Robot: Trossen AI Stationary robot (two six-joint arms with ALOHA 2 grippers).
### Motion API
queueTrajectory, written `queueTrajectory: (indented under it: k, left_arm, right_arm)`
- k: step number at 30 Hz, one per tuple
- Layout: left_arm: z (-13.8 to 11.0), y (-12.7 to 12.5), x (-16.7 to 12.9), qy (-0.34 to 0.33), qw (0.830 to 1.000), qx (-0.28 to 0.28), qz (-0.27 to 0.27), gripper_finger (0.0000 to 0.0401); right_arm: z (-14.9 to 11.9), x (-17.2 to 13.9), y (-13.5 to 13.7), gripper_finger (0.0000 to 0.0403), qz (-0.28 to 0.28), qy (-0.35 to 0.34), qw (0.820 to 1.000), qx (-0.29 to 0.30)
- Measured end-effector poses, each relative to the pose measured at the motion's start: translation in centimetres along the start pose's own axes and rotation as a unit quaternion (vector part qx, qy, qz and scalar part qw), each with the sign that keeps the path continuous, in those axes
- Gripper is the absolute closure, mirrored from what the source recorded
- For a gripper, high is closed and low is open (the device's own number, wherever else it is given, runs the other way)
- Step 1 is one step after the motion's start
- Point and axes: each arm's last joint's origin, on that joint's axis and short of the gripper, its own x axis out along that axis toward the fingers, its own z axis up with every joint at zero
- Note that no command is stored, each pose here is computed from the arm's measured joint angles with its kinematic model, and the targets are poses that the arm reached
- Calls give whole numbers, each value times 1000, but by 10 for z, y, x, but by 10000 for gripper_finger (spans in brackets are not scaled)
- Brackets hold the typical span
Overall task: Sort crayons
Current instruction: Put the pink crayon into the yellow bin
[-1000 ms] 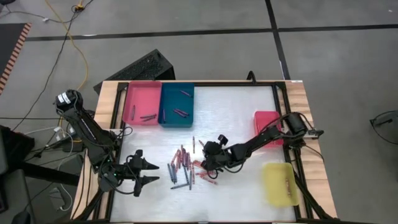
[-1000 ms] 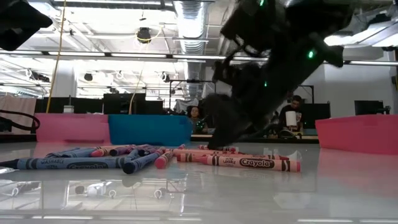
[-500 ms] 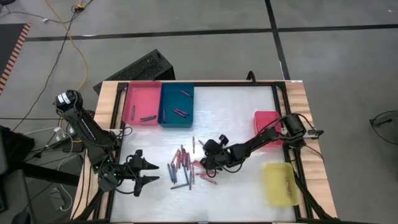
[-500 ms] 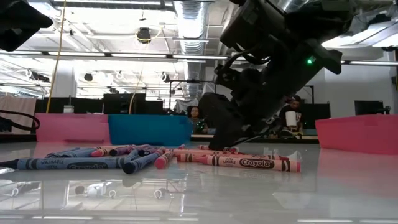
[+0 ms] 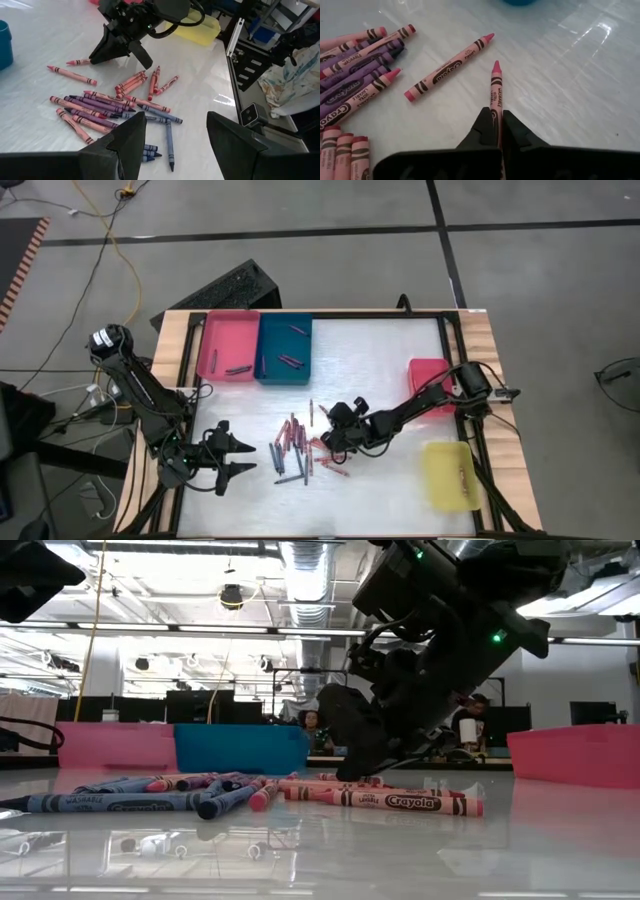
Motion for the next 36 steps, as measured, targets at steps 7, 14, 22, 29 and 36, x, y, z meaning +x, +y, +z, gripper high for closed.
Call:
queueTrajectory:
  k: [7,14,22,29,36]
  left_arm:
    - [0,0,0,0,1000,0,0,202]
    - [0,0,0,-2,1000,0,2,202]
    - [0,0,0,-5,1000,0,4,202]
    - [0,0,0,-5,1000,0,5,202]
    - [1,0,0,-10,1000,0,9,202]
  right_arm:
    - [20,-29,4,396,37,-11,999,13]
    - [39,-68,1,396,100,35,994,14]
    - [41,-121,-8,396,181,189,964,44]
    - [27,-169,-18,396,209,321,922,50]
    - [10,-212,-23,396,226,439,867,62]
